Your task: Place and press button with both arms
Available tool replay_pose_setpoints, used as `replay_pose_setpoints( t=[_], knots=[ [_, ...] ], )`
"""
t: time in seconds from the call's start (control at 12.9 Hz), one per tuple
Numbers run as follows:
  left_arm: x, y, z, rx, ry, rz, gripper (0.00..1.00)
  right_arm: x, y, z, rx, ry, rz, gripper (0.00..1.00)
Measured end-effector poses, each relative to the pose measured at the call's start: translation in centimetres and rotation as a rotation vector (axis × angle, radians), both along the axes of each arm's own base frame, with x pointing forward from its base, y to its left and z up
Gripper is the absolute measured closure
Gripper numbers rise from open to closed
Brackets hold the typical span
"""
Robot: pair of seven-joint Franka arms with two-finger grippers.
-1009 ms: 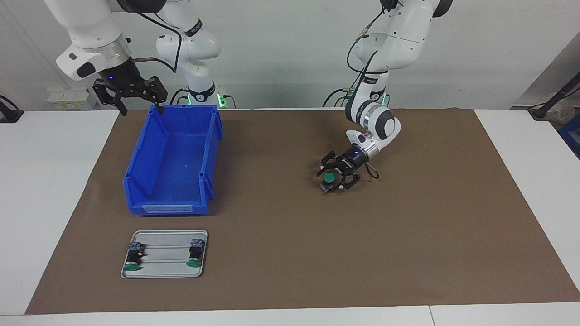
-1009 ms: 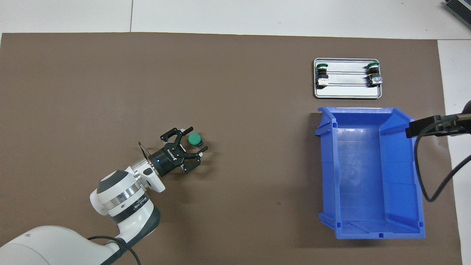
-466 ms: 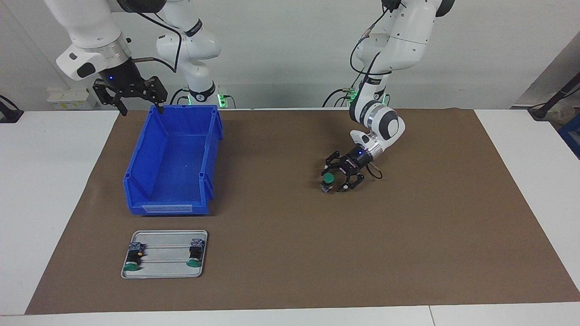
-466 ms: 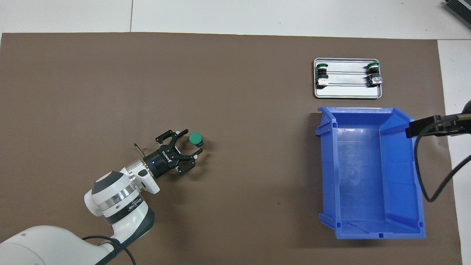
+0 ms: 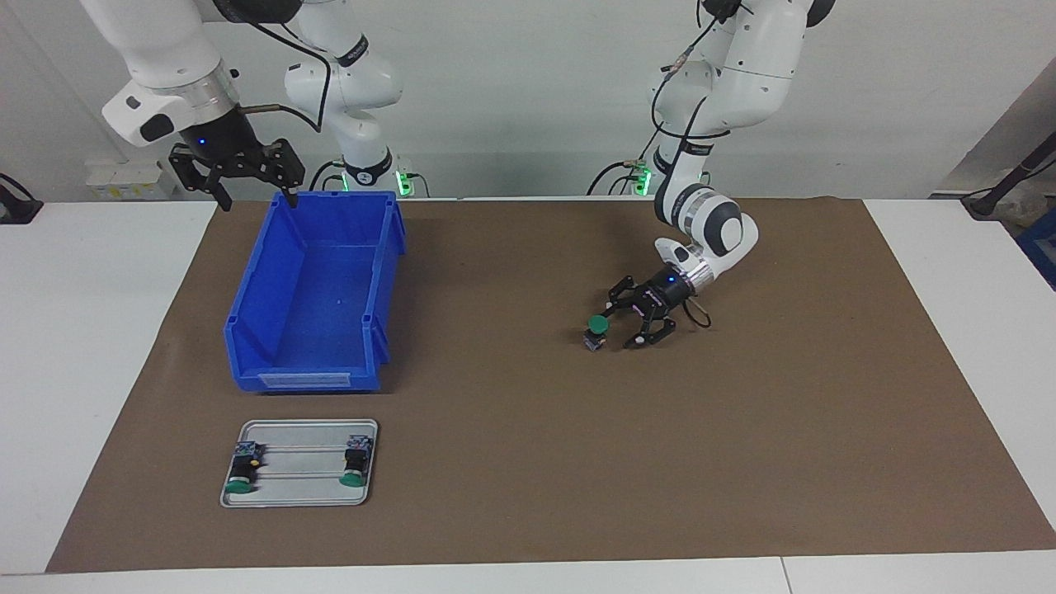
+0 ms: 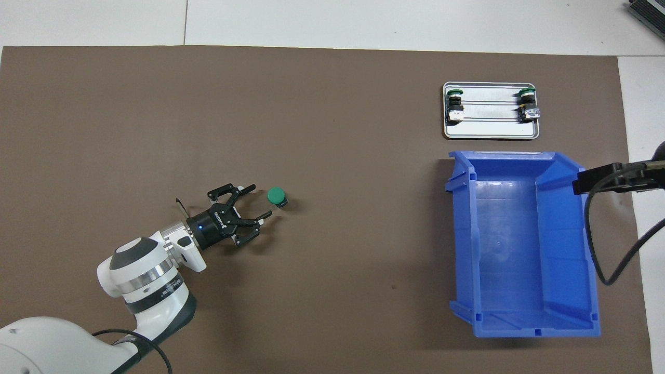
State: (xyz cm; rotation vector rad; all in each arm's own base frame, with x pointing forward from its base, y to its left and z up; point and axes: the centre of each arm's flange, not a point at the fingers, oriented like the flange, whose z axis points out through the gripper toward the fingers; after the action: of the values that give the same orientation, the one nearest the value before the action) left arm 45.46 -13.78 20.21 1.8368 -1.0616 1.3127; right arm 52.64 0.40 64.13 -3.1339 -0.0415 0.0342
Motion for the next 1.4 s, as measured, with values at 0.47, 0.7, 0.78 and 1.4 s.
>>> replay_pose_setpoints(
  t=[0.47,0.7,0.78,1.4],
  knots=[
    [0.5,3.8,0.4,0.004,0.069,-0.077,0.22,0.0,0.0,0.0,0.0,0.0,0.0,0.0],
    [1.5,5.0,4.1,0.013,0.187,-0.11,0.22,0.0,0.0,0.0,0.0,0.0,0.0,0.0],
    [1.8,5.2,5.9,0.018,0.233,-0.108,0.22,0.0,0.0,0.0,0.0,0.0,0.0,0.0],
    [3.2,4.3,16.6,0.143,0.547,0.011,0.77,0.0,0.0,0.0,0.0,0.0,-0.001,0.0]
  ],
)
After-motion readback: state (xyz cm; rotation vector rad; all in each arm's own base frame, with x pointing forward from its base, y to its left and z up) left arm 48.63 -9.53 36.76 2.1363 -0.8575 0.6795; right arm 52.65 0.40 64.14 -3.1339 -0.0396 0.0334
